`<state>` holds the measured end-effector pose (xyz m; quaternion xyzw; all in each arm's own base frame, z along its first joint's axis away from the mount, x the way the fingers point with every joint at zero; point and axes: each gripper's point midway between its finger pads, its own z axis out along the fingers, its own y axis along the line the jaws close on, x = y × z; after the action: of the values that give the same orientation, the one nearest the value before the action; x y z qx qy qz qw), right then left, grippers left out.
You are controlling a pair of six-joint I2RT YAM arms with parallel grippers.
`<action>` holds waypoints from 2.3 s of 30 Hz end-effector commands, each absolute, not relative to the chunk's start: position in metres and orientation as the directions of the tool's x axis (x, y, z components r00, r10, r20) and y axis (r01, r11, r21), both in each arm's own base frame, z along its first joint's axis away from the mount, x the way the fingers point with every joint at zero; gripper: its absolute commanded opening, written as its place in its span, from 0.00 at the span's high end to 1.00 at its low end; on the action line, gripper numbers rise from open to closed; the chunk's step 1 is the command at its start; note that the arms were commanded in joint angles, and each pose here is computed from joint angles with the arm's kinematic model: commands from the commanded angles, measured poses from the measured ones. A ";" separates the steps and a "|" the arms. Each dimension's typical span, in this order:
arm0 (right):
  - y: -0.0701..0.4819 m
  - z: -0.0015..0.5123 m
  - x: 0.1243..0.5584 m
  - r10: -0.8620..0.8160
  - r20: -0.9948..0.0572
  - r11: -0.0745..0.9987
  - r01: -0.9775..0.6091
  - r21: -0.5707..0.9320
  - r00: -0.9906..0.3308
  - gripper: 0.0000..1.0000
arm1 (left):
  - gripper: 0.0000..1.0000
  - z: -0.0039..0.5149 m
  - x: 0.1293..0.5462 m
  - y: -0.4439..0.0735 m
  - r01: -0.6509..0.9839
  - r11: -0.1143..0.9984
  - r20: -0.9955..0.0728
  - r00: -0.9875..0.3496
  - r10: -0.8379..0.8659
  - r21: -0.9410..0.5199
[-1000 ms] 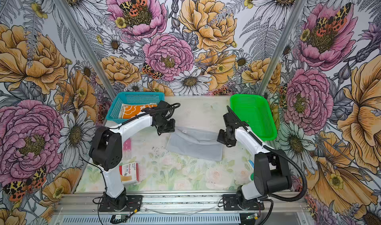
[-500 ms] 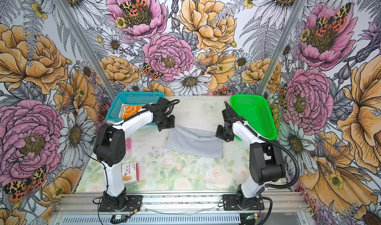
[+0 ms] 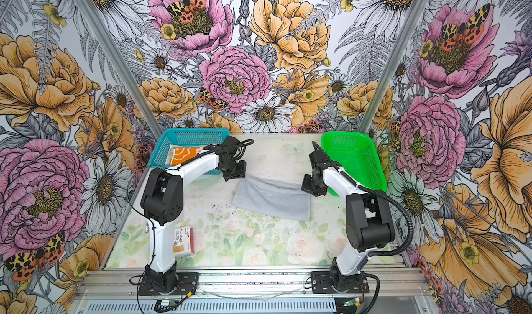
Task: Fold and stack the towels
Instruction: 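Lay the held edge on the far edge and open both grippers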
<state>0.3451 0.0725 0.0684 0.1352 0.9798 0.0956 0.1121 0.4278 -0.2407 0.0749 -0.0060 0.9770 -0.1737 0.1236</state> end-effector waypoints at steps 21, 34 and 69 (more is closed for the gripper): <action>0.065 0.131 0.356 0.286 -0.397 0.953 0.216 0.210 -0.872 0.67 | 0.53 0.145 0.448 -0.238 0.200 0.952 -0.478 -0.876 0.067 -0.233; 0.142 0.073 0.342 0.244 -0.270 0.925 0.140 0.354 -0.931 0.60 | 0.56 0.079 0.382 -0.218 0.089 0.952 -0.308 -0.951 -0.007 -0.294; 0.059 0.013 0.305 0.327 -0.132 0.936 0.302 0.180 -0.936 0.58 | 0.44 0.004 0.378 -0.240 0.039 0.854 -0.183 -0.981 -0.067 -0.519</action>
<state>0.3171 0.0678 0.0214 0.1625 0.9764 0.1003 0.1011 0.3932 -0.2341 0.0341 -0.0039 0.9514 -0.2751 0.1381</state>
